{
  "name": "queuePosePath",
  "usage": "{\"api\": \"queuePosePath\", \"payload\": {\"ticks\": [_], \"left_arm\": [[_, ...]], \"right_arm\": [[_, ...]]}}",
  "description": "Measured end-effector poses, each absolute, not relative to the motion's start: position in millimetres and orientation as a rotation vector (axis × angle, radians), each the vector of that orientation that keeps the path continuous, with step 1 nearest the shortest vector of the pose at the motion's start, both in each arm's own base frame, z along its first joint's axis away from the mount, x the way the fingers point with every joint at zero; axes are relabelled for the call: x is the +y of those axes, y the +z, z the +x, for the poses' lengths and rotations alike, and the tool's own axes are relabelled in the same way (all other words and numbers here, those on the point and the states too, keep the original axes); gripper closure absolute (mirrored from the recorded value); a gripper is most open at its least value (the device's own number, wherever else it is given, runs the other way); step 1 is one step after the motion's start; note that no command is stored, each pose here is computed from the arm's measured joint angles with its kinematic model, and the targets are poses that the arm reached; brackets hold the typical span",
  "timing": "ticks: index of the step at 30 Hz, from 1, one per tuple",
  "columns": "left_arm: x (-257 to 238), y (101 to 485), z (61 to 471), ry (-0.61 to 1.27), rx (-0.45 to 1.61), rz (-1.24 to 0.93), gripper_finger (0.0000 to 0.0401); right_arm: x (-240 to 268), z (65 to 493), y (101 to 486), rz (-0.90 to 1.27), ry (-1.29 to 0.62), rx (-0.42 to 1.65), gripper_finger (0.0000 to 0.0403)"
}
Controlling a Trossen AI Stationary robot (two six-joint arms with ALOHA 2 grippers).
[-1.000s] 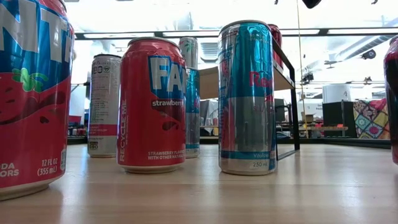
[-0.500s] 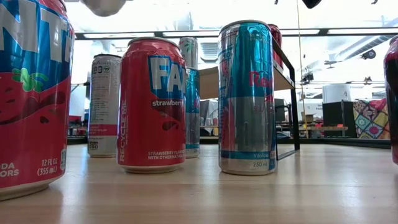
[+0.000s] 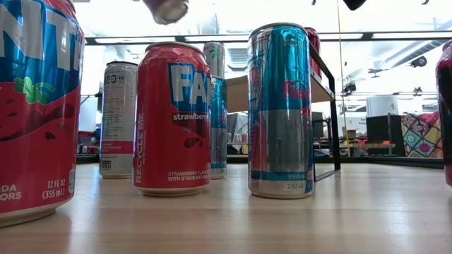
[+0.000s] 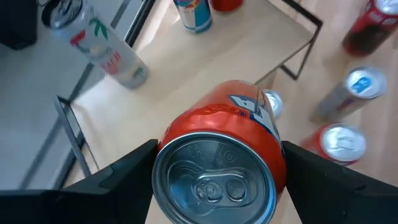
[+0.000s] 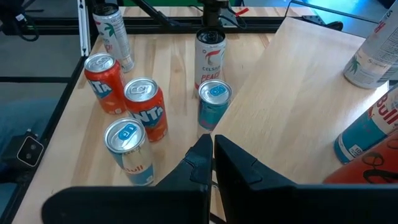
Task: Place canned beverage on shelf
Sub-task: Put the red soda can on the shelf
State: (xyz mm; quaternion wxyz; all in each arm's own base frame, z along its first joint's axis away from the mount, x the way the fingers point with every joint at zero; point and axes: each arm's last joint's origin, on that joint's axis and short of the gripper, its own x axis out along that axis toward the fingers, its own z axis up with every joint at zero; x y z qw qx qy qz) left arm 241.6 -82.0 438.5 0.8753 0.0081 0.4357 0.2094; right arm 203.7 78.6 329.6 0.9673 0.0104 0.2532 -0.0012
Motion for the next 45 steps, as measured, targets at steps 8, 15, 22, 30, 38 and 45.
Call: {"api": "queuePosePath", "payload": {"ticks": [8,15,22,30,38,45], "left_arm": [[-37.6,441.9,276.0,0.368,1.030,0.156,0.0115],[-4.7,433.1,297.6,0.238,1.142,0.319,0.0115],[22.4,415.6,311.8,0.160,1.260,0.488,0.0115],[50.4,400.4,323.0,0.088,1.328,0.462,0.0115],[59.3,400.5,322.1,0.085,1.315,0.398,0.0115],[60.8,391.1,334.3,0.063,1.310,0.370,0.0115]], "right_arm": [[78.6,203.6,329.6,0.021,-0.002,0.513,0.0394],[78.6,203.6,329.5,0.023,-0.003,0.513,0.0394],[78.5,203.5,329.6,0.033,-0.006,0.513,0.0394],[78.5,203.5,329.6,0.065,-0.014,0.513,0.0394],[78.5,203.5,329.6,0.065,-0.015,0.513,0.0394],[78.5,203.5,329.6,0.078,-0.019,0.513,0.0394]]}}
